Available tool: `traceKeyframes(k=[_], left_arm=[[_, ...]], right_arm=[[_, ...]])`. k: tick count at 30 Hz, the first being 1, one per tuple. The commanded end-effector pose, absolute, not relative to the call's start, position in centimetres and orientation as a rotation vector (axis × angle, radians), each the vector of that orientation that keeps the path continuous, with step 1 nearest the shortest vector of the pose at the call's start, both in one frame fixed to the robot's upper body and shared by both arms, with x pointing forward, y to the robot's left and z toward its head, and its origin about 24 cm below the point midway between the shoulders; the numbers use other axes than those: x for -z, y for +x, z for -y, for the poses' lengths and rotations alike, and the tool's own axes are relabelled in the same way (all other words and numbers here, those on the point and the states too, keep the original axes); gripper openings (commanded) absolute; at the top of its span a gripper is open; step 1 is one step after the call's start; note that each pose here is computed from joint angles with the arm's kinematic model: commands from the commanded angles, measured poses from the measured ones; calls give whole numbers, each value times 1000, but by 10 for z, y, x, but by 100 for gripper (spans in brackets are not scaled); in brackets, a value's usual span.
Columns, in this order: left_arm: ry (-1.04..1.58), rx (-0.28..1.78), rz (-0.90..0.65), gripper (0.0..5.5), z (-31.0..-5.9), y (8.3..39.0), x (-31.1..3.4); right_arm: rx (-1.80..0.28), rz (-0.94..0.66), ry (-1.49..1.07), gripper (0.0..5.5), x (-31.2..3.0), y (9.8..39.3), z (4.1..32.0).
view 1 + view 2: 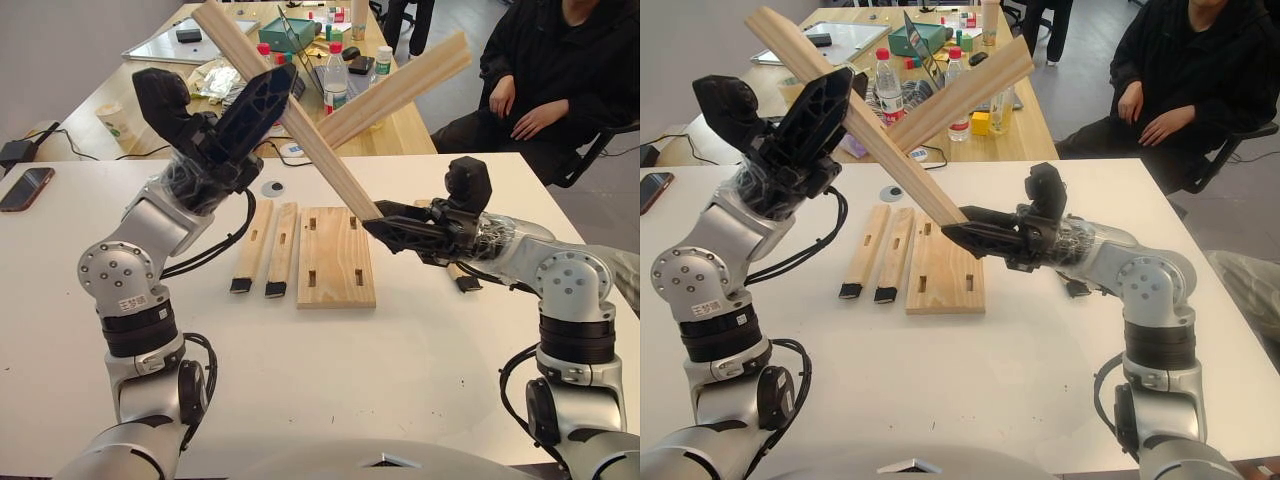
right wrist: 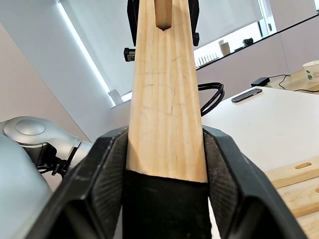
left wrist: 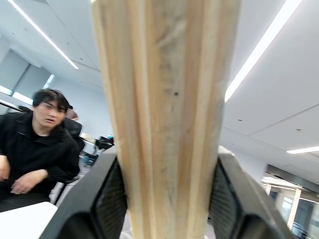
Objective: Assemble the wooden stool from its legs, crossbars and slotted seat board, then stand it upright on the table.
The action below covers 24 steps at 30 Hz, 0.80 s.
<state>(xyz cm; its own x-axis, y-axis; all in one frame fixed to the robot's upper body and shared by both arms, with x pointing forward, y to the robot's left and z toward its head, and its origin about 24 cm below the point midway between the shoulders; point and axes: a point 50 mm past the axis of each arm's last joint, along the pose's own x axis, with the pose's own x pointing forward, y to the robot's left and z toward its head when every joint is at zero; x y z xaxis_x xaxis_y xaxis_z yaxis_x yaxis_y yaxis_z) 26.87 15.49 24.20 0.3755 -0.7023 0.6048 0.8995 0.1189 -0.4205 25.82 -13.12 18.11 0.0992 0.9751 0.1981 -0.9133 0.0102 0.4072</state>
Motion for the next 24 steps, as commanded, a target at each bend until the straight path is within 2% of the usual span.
traceKeyframes(k=[1, 5, 8, 15, 24], left_arm=[[-779, 1096, 365, 202, -170, 278, -253], [-597, 1085, 369, 202, -181, 280, -253], [-400, 1106, 285, 202, -178, 283, -228], [-143, 1137, 87, 201, -171, 289, -152], [-32, 1158, 44, 201, -177, 297, -121]], right_arm=[[-1425, -229, 360, 295, -170, 262, 132], [-1295, -381, 42, 364, -123, 268, 134], [-1227, -412, -80, 409, -107, 275, 138], [-1173, -426, -176, 409, -98, 288, 145], [-1207, -495, -244, 409, -95, 288, 151]])
